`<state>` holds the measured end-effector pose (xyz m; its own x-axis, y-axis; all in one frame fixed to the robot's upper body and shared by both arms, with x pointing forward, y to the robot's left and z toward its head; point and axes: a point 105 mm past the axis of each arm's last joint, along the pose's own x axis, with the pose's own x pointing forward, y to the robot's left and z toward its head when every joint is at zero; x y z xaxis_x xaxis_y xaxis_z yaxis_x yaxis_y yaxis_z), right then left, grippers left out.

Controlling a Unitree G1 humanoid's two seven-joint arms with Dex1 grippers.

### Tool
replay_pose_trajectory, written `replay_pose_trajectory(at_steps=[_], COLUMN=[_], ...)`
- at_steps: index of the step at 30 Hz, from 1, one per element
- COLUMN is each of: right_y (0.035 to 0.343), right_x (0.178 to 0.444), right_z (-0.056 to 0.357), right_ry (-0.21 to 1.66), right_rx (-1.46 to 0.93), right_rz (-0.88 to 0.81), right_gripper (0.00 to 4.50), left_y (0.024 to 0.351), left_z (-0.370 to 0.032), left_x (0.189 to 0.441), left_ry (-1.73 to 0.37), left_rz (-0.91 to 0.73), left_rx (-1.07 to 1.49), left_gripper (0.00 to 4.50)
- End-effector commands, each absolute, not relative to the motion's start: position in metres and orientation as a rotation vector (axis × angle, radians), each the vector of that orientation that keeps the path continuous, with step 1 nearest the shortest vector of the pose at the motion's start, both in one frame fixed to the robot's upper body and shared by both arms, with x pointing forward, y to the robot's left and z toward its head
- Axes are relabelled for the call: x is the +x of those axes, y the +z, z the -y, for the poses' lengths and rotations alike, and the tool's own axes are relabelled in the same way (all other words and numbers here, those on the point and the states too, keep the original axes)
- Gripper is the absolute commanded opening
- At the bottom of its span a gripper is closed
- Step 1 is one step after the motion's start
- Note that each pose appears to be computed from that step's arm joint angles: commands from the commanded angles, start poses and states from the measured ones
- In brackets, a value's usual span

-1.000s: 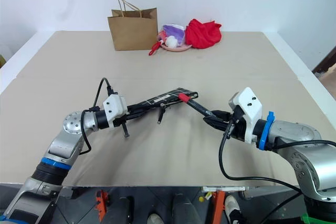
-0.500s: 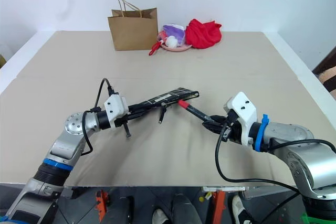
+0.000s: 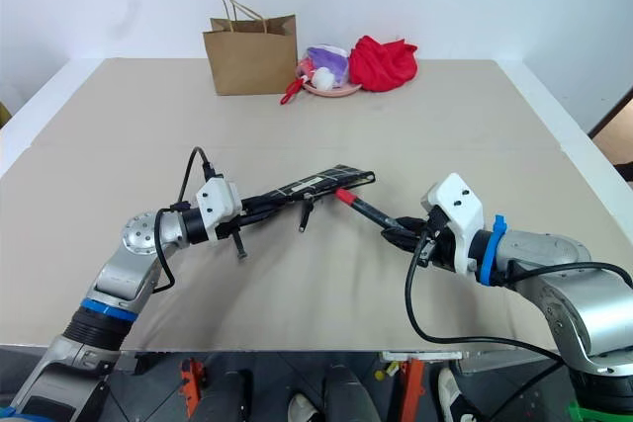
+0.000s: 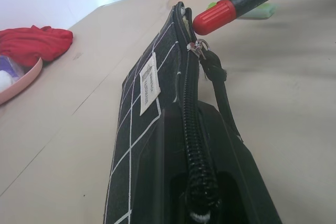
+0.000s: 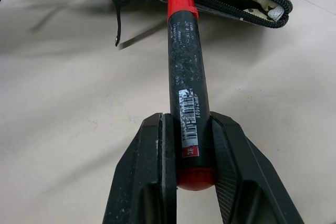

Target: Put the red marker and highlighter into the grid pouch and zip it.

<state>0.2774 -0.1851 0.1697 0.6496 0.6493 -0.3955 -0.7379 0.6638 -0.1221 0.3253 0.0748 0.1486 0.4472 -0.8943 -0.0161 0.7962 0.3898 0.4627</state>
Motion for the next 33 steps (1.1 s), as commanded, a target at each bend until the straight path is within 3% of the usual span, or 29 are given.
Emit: replay_pose_trajectory(at_steps=[1, 17, 33], right_y=[0.184, 0.181, 0.183], right_x=[0.282, 0.292, 0.311], right_z=[0.183, 0.179, 0.167], right_ry=[0.815, 0.819, 0.824], right_rx=[-0.289, -0.299, -0.318], right_rz=[-0.29, -0.341, -0.526], right_gripper=[0.6, 0.6, 0.6], left_y=[0.158, 0.157, 0.155], left_z=[-0.074, -0.074, -0.069], left_x=[0.322, 0.321, 0.321], left_ry=[-1.08, -1.081, -1.095], left_rz=[0.296, 0.292, 0.294], left_rx=[0.451, 0.448, 0.434], left_gripper=[0.0, 0.0, 0.0])
